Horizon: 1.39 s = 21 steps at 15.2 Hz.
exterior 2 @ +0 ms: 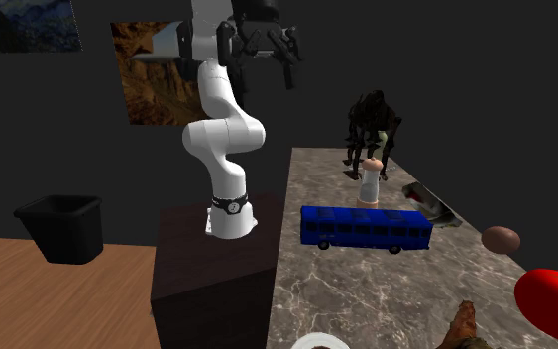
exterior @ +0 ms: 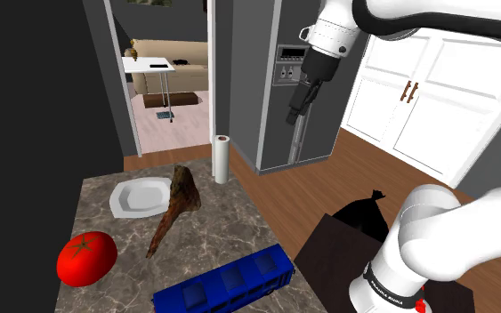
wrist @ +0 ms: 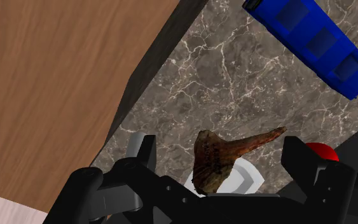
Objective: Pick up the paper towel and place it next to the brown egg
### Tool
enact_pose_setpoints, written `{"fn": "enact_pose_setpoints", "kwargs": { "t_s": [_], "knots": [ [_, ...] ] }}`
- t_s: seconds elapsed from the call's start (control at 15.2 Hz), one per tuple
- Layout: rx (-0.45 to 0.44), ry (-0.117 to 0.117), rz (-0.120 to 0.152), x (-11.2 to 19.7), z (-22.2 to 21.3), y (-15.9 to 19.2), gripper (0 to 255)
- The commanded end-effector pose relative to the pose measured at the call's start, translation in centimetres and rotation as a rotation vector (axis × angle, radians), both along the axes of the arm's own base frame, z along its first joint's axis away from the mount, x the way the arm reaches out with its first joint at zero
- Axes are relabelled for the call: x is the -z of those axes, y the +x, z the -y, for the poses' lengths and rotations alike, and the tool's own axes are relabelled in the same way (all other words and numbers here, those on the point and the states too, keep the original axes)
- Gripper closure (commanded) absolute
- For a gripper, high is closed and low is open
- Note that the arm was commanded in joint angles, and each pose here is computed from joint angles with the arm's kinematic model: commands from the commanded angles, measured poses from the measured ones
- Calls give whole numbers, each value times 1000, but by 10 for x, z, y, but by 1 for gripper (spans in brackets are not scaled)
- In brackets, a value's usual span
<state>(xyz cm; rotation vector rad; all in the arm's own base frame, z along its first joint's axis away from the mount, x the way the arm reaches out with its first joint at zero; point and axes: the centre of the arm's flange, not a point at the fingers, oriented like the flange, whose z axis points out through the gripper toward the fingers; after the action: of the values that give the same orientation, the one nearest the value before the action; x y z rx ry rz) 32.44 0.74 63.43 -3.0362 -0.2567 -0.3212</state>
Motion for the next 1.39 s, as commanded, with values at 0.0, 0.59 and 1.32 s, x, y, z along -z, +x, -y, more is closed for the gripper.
{"fn": "enact_pose_setpoints", "kwargs": {
  "t_s": [0.0,0.59,1.32],
  "knots": [
    [0,0,0,0,0,0,0],
    [37,10,11,65,21,95,0],
    [83,23,25,144,51,211,0]
  ]
}}
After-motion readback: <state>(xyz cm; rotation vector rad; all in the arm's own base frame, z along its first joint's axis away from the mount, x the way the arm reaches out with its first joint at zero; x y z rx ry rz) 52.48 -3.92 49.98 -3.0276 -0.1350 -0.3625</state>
